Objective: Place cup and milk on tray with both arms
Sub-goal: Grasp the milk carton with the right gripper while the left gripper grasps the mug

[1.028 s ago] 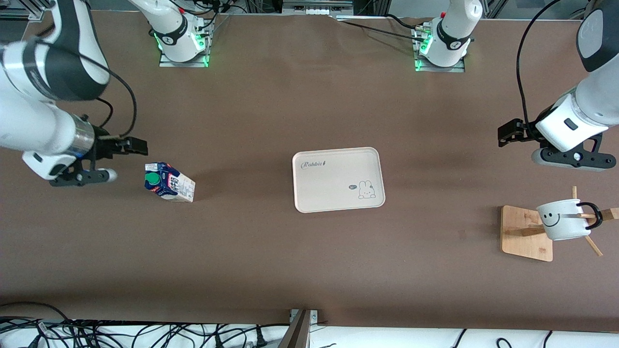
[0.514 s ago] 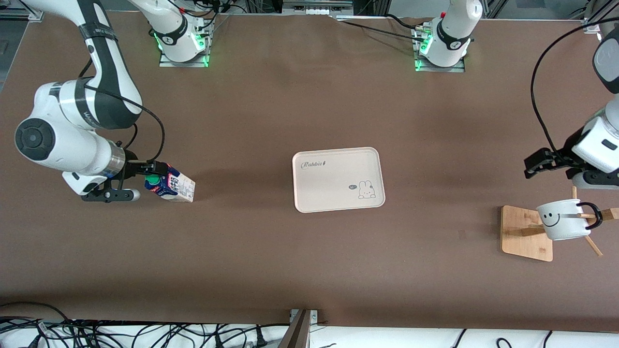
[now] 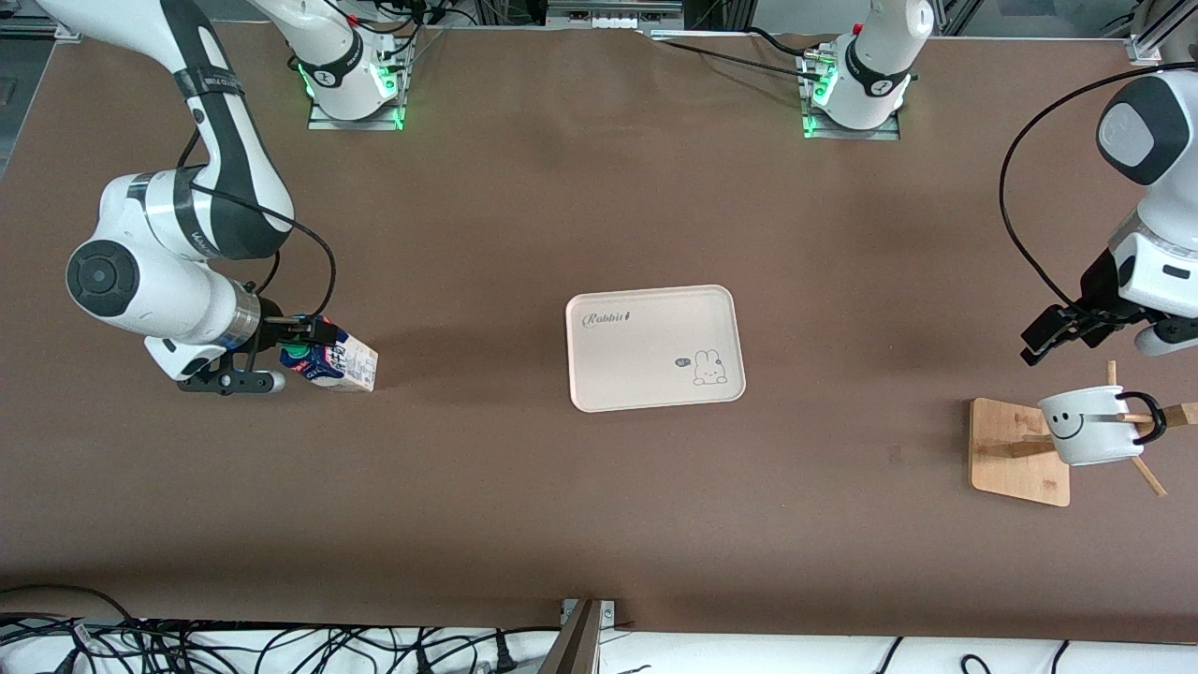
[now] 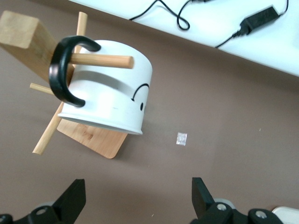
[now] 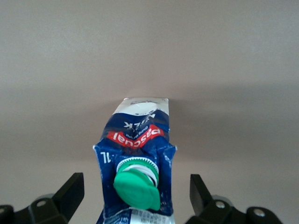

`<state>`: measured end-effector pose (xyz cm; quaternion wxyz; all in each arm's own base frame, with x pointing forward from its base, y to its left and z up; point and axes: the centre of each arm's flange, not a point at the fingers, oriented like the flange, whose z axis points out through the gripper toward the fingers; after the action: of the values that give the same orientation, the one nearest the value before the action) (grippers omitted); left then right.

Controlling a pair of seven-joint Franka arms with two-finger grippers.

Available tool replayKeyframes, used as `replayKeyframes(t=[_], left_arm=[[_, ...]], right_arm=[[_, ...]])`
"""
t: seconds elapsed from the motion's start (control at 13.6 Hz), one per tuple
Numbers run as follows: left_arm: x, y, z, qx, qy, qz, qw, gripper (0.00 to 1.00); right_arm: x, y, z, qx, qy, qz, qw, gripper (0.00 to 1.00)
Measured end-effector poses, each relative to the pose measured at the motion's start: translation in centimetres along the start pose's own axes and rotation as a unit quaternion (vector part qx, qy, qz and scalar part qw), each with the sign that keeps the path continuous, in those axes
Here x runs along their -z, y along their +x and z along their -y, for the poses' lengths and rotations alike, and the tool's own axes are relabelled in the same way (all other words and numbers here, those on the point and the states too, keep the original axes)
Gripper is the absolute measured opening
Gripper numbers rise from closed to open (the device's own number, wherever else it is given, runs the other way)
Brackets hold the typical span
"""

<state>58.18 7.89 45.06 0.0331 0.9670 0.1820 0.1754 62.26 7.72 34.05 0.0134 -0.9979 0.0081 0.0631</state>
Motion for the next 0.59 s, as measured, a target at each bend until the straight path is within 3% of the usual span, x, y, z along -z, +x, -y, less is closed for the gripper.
replayKeyframes(t=[0.22, 0.29, 0.44, 0.59], left_arm=[[-1.2, 0.0, 0.8, 0.039, -0.026, -0.026, 0.999, 1.00], [-1.5, 0.3, 1.0, 0.041, -0.028, -0.042, 0.998, 1.00], [-2.5, 0.8, 1.2, 0.036, -0.029, -0.065, 0.997, 1.00], [-3.4, 1.0, 1.5, 0.037, -0.028, -0.074, 0.996, 1.00]], right_arm=[[-0.6, -0.2, -0.1, 0.000, 0.000, 0.002, 1.000, 0.96], [-0.7, -0.2, -0.1, -0.001, -0.001, 0.003, 1.000, 0.89], [-0.9, -0.3, -0.1, -0.001, -0.001, 0.003, 1.000, 0.83], [-0.9, -0.3, -0.1, -0.001, -0.001, 0.002, 1.000, 0.59]])
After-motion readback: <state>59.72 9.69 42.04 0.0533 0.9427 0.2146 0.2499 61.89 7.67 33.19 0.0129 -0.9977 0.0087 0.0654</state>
